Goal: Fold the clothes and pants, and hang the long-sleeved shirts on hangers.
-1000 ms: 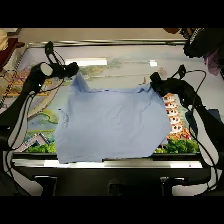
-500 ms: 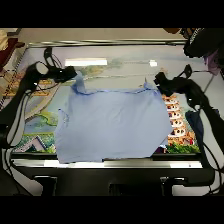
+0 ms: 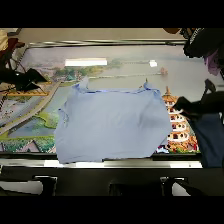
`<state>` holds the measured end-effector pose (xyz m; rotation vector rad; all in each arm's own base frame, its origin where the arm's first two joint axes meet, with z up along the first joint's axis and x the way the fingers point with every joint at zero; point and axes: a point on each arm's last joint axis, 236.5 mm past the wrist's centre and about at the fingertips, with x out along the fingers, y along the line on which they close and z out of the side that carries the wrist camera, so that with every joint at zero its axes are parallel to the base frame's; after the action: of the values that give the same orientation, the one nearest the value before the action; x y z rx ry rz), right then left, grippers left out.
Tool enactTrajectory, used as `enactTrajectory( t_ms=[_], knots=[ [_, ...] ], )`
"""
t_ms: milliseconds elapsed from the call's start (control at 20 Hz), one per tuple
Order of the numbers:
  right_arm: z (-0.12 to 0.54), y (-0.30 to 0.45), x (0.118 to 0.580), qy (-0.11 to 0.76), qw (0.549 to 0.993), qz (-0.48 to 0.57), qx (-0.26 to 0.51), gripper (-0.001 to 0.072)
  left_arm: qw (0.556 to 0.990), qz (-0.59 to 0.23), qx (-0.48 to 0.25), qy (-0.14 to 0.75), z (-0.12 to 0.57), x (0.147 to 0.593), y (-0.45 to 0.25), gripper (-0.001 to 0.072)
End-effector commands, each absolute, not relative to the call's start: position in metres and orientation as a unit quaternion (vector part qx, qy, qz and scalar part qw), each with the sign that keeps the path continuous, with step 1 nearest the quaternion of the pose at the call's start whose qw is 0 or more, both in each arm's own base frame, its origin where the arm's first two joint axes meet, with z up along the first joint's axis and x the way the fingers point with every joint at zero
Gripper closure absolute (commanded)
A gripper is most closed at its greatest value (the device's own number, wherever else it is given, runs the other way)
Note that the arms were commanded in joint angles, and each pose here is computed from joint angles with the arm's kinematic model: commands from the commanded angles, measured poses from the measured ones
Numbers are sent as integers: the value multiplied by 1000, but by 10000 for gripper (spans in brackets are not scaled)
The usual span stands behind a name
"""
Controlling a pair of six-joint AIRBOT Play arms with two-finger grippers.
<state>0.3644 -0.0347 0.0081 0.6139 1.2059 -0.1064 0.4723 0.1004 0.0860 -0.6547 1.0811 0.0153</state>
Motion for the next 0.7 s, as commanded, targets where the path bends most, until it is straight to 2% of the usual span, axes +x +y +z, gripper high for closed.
enactTrajectory(
  t_ms=[0,400,450,550,650],
  knots=[
    [-34,-27,290,614,732,-56,289,173,786,3,-342,515,79,418,98,110],
    [-84,-11,225,692,678,-26,249,167,746,-6,-349,566,21,324,48,111],
    [-87,-10,223,693,676,-25,249,168,744,-6,-349,570,17,318,45,111],
    [-89,-9,226,686,681,-27,256,221,739,-5,-352,574,11,312,41,110],
    [-87,-4,236,671,688,-24,274,223,734,-4,-355,579,5,308,39,110]
  ],
)
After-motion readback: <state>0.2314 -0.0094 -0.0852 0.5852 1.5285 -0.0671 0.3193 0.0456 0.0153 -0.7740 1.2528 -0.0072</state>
